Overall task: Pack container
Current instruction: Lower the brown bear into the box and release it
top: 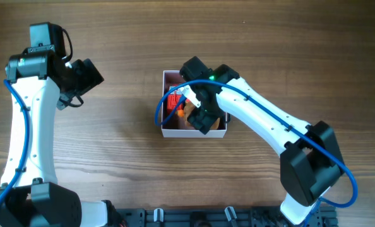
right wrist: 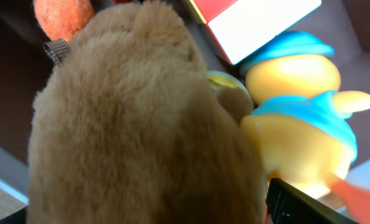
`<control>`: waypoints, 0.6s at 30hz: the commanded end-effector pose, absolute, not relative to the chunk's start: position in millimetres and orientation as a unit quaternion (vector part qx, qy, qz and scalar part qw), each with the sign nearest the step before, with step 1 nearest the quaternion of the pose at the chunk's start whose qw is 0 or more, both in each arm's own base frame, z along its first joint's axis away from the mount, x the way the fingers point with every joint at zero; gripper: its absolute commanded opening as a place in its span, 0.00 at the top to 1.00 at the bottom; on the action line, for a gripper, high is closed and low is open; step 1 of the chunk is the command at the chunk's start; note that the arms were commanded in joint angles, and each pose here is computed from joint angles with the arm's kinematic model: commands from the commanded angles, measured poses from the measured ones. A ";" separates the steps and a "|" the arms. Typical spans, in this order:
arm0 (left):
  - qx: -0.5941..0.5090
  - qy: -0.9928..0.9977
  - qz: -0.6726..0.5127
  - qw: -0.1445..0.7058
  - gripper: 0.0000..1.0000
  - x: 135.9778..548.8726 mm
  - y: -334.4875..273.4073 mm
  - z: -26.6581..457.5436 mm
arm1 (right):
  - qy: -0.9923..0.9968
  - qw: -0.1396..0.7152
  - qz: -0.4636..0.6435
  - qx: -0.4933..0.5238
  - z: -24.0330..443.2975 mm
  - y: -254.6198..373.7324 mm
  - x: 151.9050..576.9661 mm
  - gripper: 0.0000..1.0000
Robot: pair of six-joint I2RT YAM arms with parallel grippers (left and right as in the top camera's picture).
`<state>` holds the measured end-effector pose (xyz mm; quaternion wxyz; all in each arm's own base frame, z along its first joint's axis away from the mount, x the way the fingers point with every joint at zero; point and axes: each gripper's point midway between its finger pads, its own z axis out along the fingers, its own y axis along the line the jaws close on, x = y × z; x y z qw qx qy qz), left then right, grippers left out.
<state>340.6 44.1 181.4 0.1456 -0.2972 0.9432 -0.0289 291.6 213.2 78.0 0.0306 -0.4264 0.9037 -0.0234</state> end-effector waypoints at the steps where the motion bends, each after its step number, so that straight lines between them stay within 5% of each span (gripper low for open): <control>1: -0.291 0.946 -0.032 0.139 0.13 339.6 43.1 178.0 | 0.899 0.077 -0.028 -0.430 113.4 221.2 308.7 0.09; 3: -0.291 0.946 -0.032 0.139 0.13 339.8 43.1 178.0 | 0.897 0.105 -0.021 -0.428 140.5 226.6 315.6 0.01; 10: -0.291 0.946 -0.032 0.139 0.13 339.9 43.1 178.0 | 0.895 0.133 -0.001 -0.425 170.8 231.8 314.4 0.04; 15: -0.291 0.946 -0.032 0.140 0.12 340.3 43.2 178.2 | 0.890 0.109 0.083 -0.434 169.4 254.1 294.1 0.82; 18: -0.291 0.946 -0.033 0.141 0.13 340.7 43.2 178.3 | 0.885 0.104 0.097 -0.444 169.8 262.4 286.2 0.88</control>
